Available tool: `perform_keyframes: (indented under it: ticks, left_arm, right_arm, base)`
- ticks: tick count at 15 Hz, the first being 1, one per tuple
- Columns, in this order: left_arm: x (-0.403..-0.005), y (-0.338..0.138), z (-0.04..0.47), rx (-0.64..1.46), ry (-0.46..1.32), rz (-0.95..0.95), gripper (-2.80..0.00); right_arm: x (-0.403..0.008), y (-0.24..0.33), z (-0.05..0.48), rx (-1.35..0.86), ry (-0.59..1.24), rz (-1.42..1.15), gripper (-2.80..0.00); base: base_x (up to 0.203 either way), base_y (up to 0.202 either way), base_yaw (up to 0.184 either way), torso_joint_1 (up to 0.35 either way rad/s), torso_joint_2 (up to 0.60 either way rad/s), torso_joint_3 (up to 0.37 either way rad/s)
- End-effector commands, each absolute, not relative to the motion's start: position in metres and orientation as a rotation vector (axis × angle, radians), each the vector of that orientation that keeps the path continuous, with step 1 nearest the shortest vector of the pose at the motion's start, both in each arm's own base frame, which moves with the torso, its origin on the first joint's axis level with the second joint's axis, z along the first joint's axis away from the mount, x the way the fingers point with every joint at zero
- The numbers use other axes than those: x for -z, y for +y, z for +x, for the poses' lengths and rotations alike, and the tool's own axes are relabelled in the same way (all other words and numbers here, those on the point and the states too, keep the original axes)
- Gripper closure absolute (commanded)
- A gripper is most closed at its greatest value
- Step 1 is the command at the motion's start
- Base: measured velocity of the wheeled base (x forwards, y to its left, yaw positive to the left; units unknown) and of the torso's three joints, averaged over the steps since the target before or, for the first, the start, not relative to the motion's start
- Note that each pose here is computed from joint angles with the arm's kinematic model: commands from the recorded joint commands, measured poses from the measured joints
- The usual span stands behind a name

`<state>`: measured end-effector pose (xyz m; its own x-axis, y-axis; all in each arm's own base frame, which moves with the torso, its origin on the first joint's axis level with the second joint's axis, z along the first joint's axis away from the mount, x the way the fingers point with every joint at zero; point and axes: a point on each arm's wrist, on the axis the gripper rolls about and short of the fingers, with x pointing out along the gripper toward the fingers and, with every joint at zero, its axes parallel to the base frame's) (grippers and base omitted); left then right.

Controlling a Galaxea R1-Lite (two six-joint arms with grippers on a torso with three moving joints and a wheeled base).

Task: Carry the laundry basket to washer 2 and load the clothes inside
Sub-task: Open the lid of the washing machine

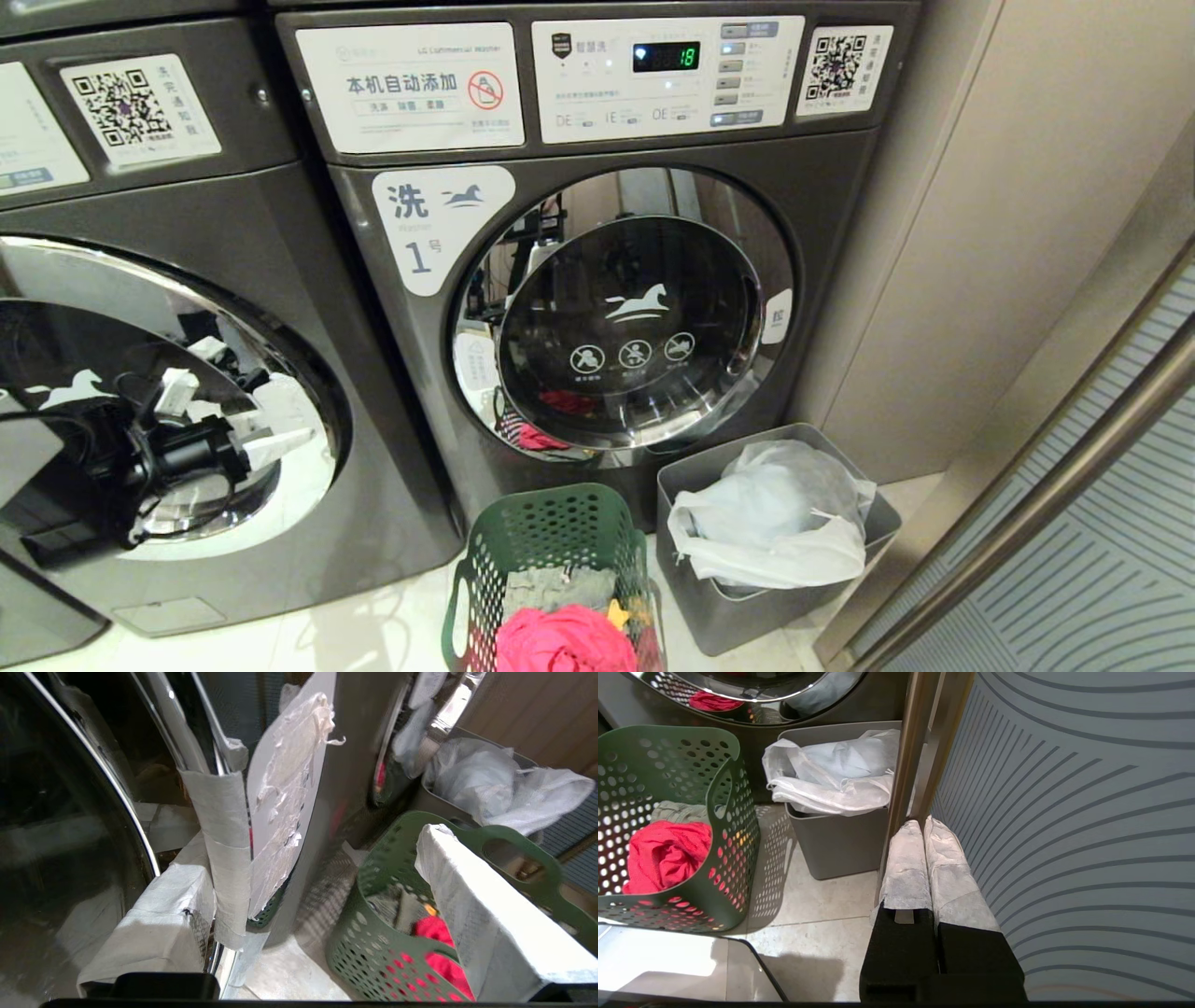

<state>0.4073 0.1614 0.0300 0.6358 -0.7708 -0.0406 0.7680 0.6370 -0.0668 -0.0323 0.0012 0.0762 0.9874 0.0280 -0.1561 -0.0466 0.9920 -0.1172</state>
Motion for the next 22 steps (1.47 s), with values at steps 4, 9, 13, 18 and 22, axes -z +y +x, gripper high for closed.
perform_keyframes:
  ticks: [4, 9, 13, 18, 22]
  left_arm:
    - [-0.060, 0.214, 0.366, 0.716, 0.043, -0.024, -2.80]
    - [-0.086, 0.281, 0.290, 0.476, 0.032, -0.018, -2.80]
    - [-0.153, 0.288, 0.206, 0.311, -0.010, 0.047, -2.80]
    - [-0.333, 0.189, 0.076, -0.037, -0.203, 0.273, -2.80]
    - [-0.428, 0.078, 0.039, -0.104, -0.390, 0.283, -2.80]
  right_arm:
    - [-0.076, 0.001, -0.032, -0.040, 0.157, -0.122, 0.00]
    - [-0.076, 0.001, -0.032, -0.041, 0.159, -0.122, 0.00]
    - [-0.076, 0.001, -0.032, -0.039, 0.157, -0.122, 0.00]
    - [-0.076, 0.001, -0.032, -0.039, 0.158, -0.122, 0.00]
    - [-0.076, 0.001, -0.032, -0.039, 0.158, -0.122, 0.00]
  base:
    - [0.000, 0.000, 0.000, 0.000, 0.00, 0.000]
    - [0.000, 0.000, 0.000, 0.000, 0.00, 0.000]
    - [0.000, 0.000, 0.000, 0.000, 0.00, 0.000]
    - [0.000, 0.000, 0.000, 0.000, 0.00, 0.000]
    - [0.000, 0.000, 0.000, 0.000, 0.00, 0.000]
